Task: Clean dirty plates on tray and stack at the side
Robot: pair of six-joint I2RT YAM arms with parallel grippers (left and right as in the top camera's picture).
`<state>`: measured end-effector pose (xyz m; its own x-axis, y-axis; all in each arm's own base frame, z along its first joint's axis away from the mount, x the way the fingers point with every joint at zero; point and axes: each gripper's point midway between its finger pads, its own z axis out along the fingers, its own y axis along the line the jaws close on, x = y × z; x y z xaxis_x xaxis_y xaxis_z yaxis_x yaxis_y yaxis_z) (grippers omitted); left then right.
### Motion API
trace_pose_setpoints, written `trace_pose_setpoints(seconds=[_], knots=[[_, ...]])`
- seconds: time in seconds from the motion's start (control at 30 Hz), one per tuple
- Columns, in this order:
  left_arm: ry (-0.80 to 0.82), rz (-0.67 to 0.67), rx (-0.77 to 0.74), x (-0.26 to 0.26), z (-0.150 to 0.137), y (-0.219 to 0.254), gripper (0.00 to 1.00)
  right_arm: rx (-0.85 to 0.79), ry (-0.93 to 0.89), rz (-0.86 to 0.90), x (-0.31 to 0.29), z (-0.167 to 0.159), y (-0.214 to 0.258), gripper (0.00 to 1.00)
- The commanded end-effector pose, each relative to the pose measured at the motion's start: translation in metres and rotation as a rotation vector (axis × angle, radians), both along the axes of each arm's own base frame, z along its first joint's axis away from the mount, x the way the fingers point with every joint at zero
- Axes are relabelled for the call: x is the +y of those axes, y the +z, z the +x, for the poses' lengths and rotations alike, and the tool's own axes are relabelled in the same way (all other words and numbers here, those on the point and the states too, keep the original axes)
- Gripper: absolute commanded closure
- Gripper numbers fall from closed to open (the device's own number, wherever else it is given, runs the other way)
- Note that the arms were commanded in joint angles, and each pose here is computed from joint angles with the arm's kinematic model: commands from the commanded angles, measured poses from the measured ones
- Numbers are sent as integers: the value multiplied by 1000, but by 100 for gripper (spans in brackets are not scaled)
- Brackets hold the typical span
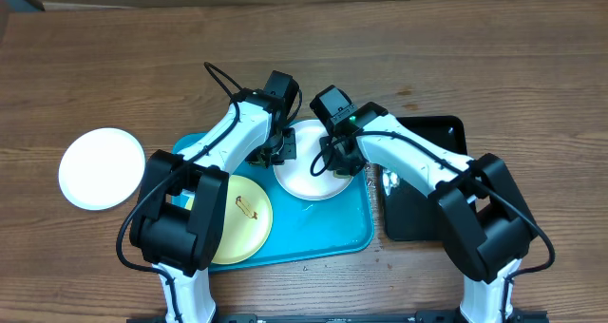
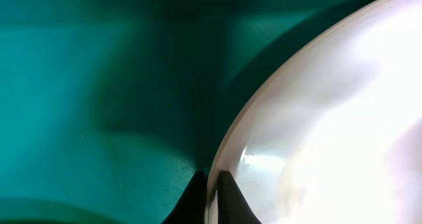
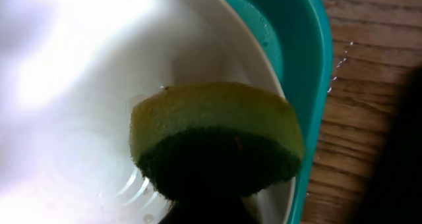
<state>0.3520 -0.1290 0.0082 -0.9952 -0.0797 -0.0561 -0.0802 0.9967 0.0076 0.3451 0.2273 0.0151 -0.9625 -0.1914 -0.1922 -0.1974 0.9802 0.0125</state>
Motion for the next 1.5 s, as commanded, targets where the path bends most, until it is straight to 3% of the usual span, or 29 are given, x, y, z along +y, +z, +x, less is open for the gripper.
trace_pose_setpoints(seconds=[0.0,0.17,0.37,0.57,1.0,1.13,1.33,1.47], knots=[[40,62,32,16,-7,-11,96,7,-27,-23,-3,5,-11,95],[40,62,32,16,-7,-11,96,30,-74,-27,-4,3,-22,91],[40,62,32,16,-7,-11,96,117,-74,91,16,-11,-22,96],[40,62,32,16,-7,-11,96,141,-135,125,23,-15,-22,96],[37,62,32,17,-7,-11,96,199,-87,269,51,-22,-14,96],[37,62,32,17,-7,-11,96,192,49,399,63,-10,20,96],[37,62,32,17,-7,-11,96,89,3,451,34,25,83,96],[37,62,32,16,-7,-11,96,103,7,430,19,24,81,96]])
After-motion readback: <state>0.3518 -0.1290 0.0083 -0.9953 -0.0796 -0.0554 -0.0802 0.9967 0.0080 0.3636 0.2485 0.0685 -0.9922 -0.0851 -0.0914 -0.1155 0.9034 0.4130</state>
